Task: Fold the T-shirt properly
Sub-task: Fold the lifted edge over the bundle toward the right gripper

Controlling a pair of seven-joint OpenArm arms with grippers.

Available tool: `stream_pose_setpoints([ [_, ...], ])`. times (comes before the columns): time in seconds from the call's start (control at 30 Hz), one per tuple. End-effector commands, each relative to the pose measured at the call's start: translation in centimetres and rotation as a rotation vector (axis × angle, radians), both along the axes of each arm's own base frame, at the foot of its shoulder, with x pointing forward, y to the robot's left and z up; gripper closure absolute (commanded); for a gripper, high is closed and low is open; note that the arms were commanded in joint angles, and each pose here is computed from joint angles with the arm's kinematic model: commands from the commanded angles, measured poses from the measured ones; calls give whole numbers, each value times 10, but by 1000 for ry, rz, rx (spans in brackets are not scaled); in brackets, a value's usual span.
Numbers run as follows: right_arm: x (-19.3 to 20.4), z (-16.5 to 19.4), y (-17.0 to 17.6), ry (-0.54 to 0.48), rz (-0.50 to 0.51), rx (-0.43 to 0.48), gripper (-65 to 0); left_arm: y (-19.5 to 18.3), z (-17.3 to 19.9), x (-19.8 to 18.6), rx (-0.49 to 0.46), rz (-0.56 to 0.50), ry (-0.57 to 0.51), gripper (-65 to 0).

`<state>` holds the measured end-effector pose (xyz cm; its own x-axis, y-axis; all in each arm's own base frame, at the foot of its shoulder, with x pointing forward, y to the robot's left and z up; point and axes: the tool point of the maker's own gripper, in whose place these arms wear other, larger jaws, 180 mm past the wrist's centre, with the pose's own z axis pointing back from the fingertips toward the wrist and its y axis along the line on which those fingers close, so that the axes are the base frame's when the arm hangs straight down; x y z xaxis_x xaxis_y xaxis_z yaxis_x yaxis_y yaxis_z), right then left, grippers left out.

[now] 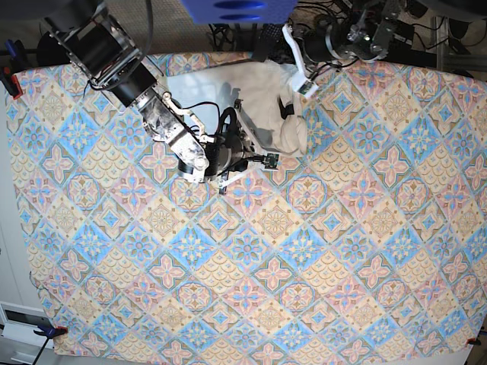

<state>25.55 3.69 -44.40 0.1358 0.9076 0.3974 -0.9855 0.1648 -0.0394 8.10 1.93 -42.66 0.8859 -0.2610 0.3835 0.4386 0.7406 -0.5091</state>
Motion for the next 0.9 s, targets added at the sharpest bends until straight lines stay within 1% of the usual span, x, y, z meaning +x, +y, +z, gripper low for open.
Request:
stream_pose_setpoints([
  [0.0, 13, 10, 2, -30, -3, 18, -75, -11, 4, 3, -30, -8, -22, -6],
  [0.07, 15, 10, 0, -37, -4, 8, -75, -16, -2, 3, -21, -14, -19, -6],
  [0.2, 24, 10, -10, -102, 8, -56, -75, -14, -14, 5, 3, -14, -3, -6],
  [0.27, 33, 15, -19, -140, -7, -71, -75, -11, -17, 5, 13, -15, 2, -6],
  [0.33, 45, 27, -30, -176, -45, -60, -75, -9, -17, 6, 16, -13, -1, -6],
  [0.43, 60, 44, -37, -221, -93, -34, -75, 0, -20, 9, 36, -2, -4, -6],
  [0.53, 64, 46, -41, -224, -111, -31, -75, 10, -21, 16, 53, 24, -13, -6],
  [0.63, 68, 47, -47, -226, -137, -28, -75, 18, -20, 32, 68, 42, -44, -6],
  [0.73, 73, 49, -54, -228, -170, -23, -75, 28, -27, 39, 90, 61, -36, -6],
  [0.87, 73, 37, -65, -193, -201, -46, -75, 40, -37, 50, 120, 68, -32, -6],
])
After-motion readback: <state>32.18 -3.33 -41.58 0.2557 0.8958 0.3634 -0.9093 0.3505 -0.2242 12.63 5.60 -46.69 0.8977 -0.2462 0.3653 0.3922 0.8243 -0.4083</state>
